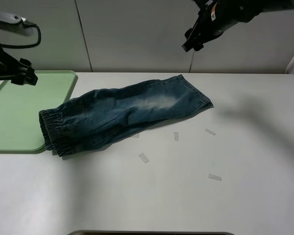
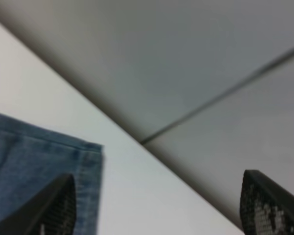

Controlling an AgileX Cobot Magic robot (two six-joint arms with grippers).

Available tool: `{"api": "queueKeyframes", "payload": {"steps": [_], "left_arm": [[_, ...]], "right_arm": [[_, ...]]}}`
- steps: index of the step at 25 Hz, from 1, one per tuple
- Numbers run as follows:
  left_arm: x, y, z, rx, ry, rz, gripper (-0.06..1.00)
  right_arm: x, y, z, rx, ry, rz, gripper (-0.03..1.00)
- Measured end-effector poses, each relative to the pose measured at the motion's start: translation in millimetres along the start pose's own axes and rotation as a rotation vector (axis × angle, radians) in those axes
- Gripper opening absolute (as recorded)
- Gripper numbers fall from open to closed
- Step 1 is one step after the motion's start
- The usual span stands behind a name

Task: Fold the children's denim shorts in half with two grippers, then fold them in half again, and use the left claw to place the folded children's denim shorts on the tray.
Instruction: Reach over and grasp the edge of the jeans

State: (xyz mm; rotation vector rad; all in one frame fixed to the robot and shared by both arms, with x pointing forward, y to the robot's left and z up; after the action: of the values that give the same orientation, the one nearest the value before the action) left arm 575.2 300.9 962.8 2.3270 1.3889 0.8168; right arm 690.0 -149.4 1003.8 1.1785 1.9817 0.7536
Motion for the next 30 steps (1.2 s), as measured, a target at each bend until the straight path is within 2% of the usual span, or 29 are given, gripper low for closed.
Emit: {"api": "queueKeyframes", "payload": {"steps": [2,5,6,7,8,9,11,12,14,17,21,26,28,30], "left_arm": [[-3,21,-46,-0.129,0.038,0.049,0.76],[-8,32,-84,-0.22,0.059,0.089,0.76],[-11,34,-98,-0.25,0.065,0.099,0.77],[-11,35,-114,-0.28,0.075,0.106,0.79],[-11,33,-147,-0.339,0.103,0.107,0.86],[-10,30,-163,-0.366,0.118,0.104,0.9],[-9,24,-187,-0.411,0.142,0.093,0.94],[-9,24,-187,-0.411,0.142,0.093,0.94],[-10,7,-240,-0.521,0.202,0.078,0.98],[-16,-21,-287,-0.608,0.251,0.061,0.99],[-30,-65,-336,-0.719,0.274,0.011,0.99],[-46,-105,-362,-0.784,0.261,-0.05,0.99],[-48,-109,-363,-0.778,0.256,-0.054,0.99],[-54,-123,-366,-0.769,0.244,-0.062,0.99]], "right_arm": [[-7,11,-19,-0.019,-0.018,0.02,0.52],[-14,22,-39,-0.039,-0.029,0.054,0.52],[-21,34,-64,-0.074,-0.035,0.097,0.53],[-24,38,-74,-0.084,-0.034,0.12,0.54],[-26,41,-83,-0.091,-0.034,0.141,0.57],[-28,44,-92,-0.095,-0.033,0.163,0.6],[-32,49,-111,-0.1,-0.03,0.208,0.66],[-32,49,-111,-0.1,-0.03,0.208,0.66],[-35,51,-129,-0.096,-0.025,0.249,0.68],[-34,52,-169,-0.066,-0.018,0.282,0.69],[-15,56,-212,-0.067,0.033,0.255,0.69],[2,59,-240,-0.086,0.087,0.227,0.69],[22,60,-277,-0.118,0.165,0.197,0.69],[24,59,-283,-0.125,0.178,0.199,0.69]]}}
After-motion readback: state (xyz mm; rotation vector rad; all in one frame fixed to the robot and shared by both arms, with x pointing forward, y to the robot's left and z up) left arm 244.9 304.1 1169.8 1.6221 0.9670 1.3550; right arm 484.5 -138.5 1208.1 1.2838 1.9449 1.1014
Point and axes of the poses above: a point on each arm's last joint axis where the gripper is mounted, z pointing out along that axis toward the gripper, x along the wrist's bending axis when the last joint is at zero, y = z × x, the point moved 3 cm from there along z, pointing out along that axis toward the gripper, and after that the axes turned 14 degrees about z, right-handed, at the moved point
